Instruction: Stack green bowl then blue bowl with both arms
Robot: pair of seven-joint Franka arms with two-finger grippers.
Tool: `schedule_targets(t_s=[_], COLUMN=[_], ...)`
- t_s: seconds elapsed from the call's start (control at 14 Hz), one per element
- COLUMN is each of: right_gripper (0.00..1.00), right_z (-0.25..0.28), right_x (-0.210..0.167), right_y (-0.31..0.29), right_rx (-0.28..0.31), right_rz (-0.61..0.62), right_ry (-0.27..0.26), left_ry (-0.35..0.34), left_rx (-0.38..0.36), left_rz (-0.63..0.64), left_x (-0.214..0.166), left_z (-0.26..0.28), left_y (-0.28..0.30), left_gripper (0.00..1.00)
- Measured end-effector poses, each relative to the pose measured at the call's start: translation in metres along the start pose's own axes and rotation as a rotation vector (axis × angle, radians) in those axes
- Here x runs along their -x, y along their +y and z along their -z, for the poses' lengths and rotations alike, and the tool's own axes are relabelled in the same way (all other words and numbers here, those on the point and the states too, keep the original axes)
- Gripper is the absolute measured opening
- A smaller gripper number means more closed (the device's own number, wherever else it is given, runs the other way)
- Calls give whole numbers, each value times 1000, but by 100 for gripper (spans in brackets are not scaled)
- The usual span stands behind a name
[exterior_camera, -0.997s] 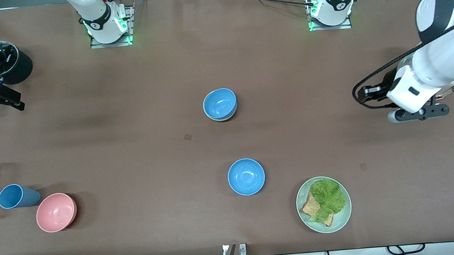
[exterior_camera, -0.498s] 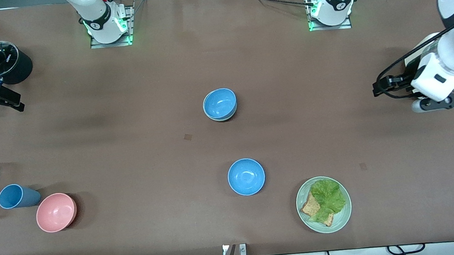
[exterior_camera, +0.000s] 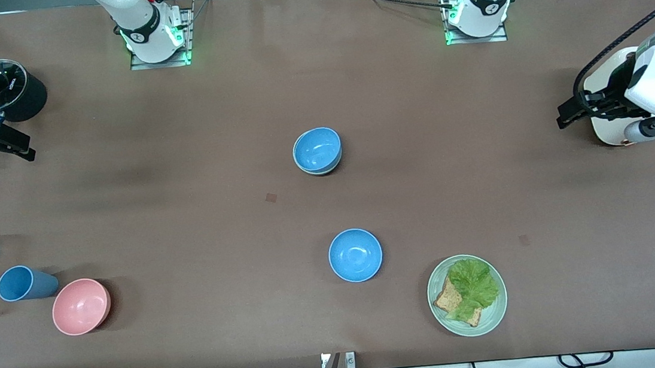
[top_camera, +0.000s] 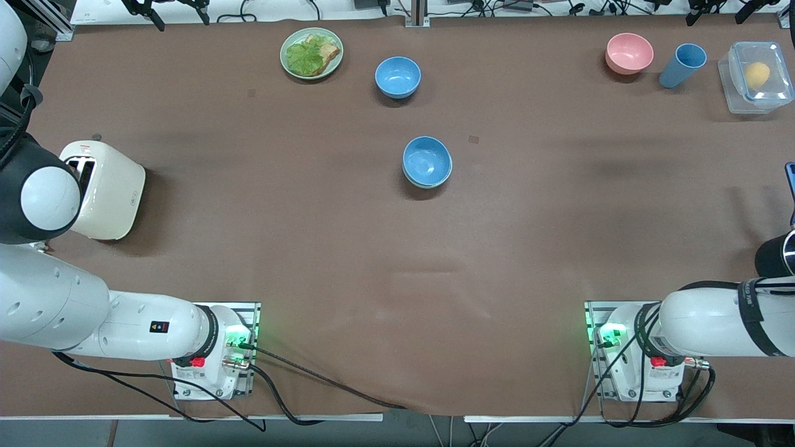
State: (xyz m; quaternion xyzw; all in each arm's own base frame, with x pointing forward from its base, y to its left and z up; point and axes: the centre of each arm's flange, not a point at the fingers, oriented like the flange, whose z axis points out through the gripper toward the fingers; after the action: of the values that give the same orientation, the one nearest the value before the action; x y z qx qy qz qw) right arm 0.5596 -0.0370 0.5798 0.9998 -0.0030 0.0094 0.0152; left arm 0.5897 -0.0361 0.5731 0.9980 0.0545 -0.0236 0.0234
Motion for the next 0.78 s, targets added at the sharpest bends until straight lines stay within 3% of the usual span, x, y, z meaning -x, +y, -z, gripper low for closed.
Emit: schedule_targets(t_s=[0.57, 0.78], right_gripper=[100, 100], right_z=[0, 0], right_x=[0, 0], right_y=[0, 0], right_rx=[0, 0], right_rz=[0, 0], right_ry=[1, 1], left_ry=[16, -22], left_rx=[-2, -9], left_rz=[53, 45], left_x=[1, 5], left_z=[8, 5], left_y=[-19, -14], left_gripper=[100, 100])
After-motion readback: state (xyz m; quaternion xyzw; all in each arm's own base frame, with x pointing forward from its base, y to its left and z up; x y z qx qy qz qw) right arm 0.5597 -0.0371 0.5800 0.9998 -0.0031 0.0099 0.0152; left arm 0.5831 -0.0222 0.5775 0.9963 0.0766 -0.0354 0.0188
